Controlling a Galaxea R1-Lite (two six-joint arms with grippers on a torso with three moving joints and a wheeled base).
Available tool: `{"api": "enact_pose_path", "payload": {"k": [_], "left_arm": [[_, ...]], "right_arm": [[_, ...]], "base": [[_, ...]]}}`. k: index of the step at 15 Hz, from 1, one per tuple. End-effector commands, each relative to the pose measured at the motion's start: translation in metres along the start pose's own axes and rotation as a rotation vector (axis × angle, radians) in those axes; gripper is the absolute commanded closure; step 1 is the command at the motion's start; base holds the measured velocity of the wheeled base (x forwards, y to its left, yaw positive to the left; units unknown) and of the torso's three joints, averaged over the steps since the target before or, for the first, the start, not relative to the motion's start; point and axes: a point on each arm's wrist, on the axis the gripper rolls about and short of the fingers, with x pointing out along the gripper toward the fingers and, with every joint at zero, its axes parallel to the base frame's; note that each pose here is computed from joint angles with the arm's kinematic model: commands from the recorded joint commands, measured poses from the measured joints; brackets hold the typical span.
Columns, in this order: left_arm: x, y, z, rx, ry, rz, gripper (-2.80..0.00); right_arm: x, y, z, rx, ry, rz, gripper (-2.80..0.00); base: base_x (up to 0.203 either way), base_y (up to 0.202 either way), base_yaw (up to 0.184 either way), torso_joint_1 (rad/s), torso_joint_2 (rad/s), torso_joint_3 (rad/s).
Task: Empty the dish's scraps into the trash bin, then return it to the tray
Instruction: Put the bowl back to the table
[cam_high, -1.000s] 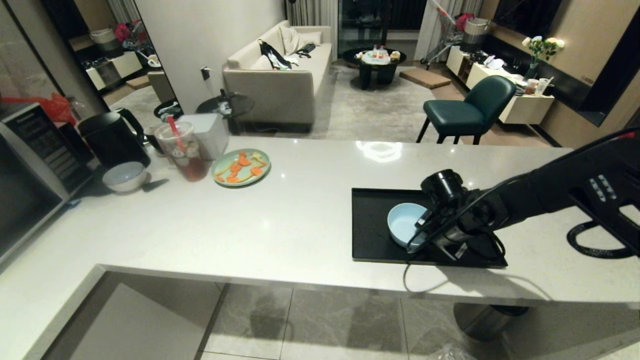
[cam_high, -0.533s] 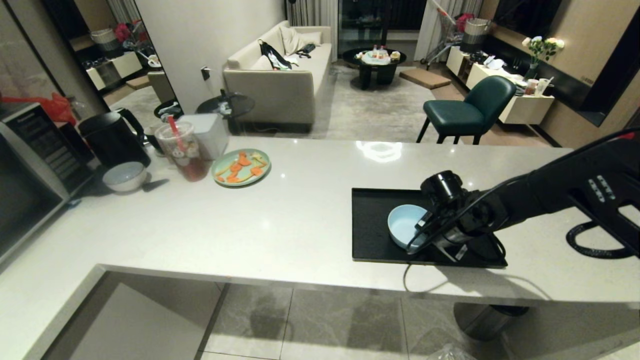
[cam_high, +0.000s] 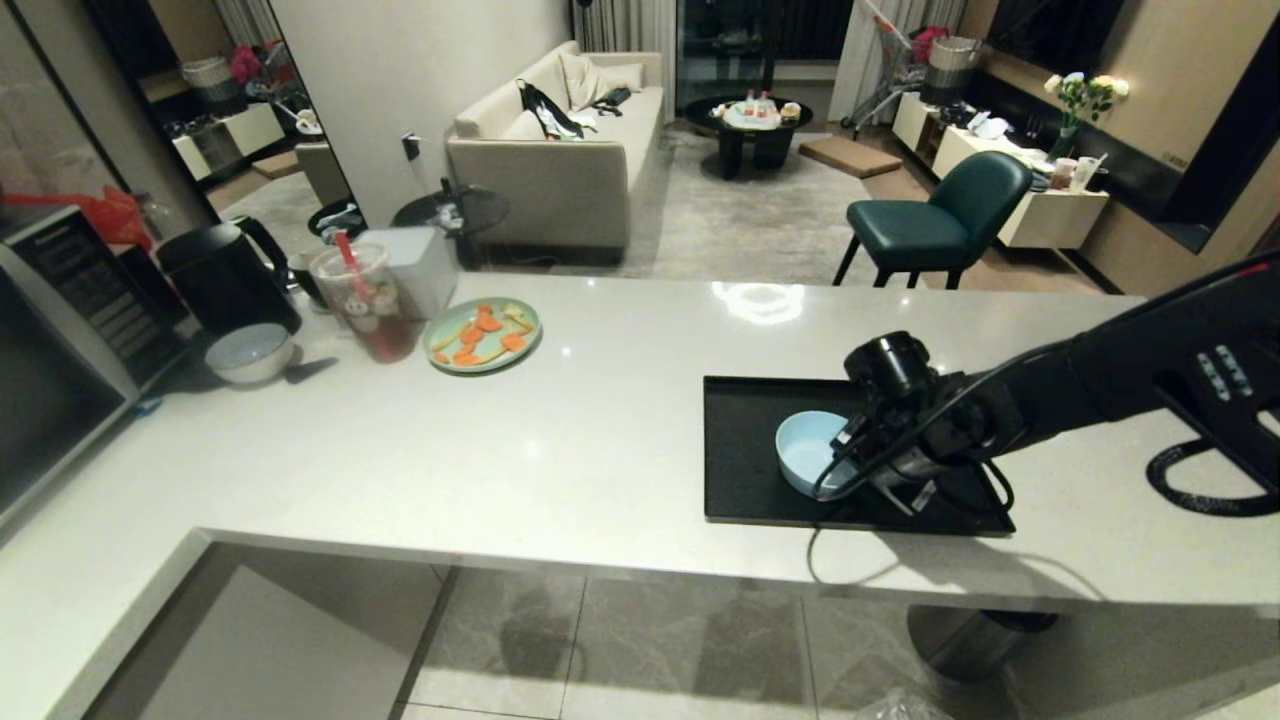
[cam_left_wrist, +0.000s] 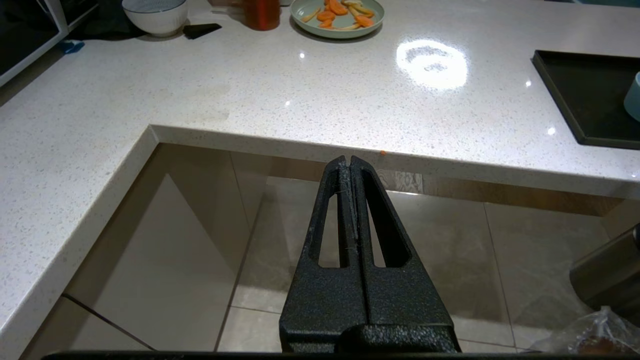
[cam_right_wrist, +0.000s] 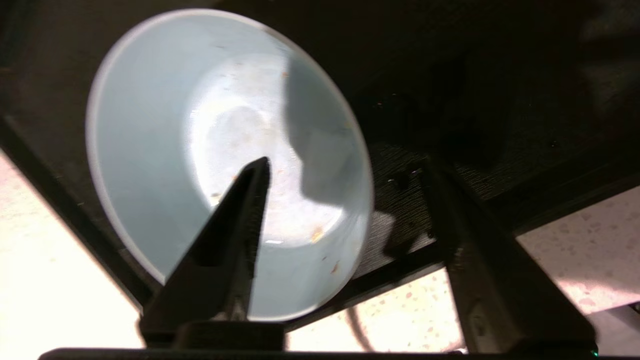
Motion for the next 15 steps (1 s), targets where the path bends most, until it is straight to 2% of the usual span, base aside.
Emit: {"api": "enact_pose_path", "payload": {"k": [1,2,3,7,10,12,13,14,15], "left_arm": [[0.000,0.000,0.000,-0.001,0.000,0.000,0.00],[0.000,0.000,0.000,-0.001,0.000,0.002,0.00],[0.000,0.000,0.000,-0.001,0.000,0.000,0.00],[0.000,0.000,0.000,-0.001,0.000,0.000,0.00],[0.000,0.000,0.000,-0.001,0.000,0.000,0.00],[0.000,0.000,0.000,-0.001,0.000,0.000,0.00],[0.000,0.000,0.000,-0.001,0.000,-0.001,0.00],[0.000,0.000,0.000,-0.001,0.000,0.000,0.00],[0.000,0.000,0.000,-0.001,0.000,0.000,0.00]], "right_arm": [[-0.019,0.006,0.006,0.001,-0.022,0.039,-2.80],[-0.027,0.007,0.006,-0.022,-0.027,0.051,-2.80],[-0.038,0.007,0.005,-0.078,-0.030,0.061,-2.80],[-0.086,0.003,-0.003,-0.345,-0.072,0.110,-2.80],[-0.116,-0.015,-0.015,-0.563,-0.078,0.116,-2.80],[-0.130,-0.026,-0.023,-0.647,-0.086,0.139,-2.80],[-0.135,-0.029,-0.027,-0.662,-0.087,0.148,-2.29],[-0.142,-0.033,-0.033,-0.677,-0.081,0.159,0.00],[-0.147,-0.036,-0.037,-0.687,-0.079,0.171,0.00]], "base": [[0.000,0.000,0.000,0.000,0.00,0.000],[0.000,0.000,0.000,0.000,0.00,0.000],[0.000,0.000,0.000,0.000,0.00,0.000],[0.000,0.000,0.000,0.000,0.00,0.000],[0.000,0.000,0.000,0.000,0.00,0.000],[0.000,0.000,0.000,0.000,0.00,0.000],[0.000,0.000,0.000,0.000,0.00,0.000],[0.000,0.000,0.000,0.000,0.00,0.000],[0.000,0.000,0.000,0.000,0.00,0.000]]}}
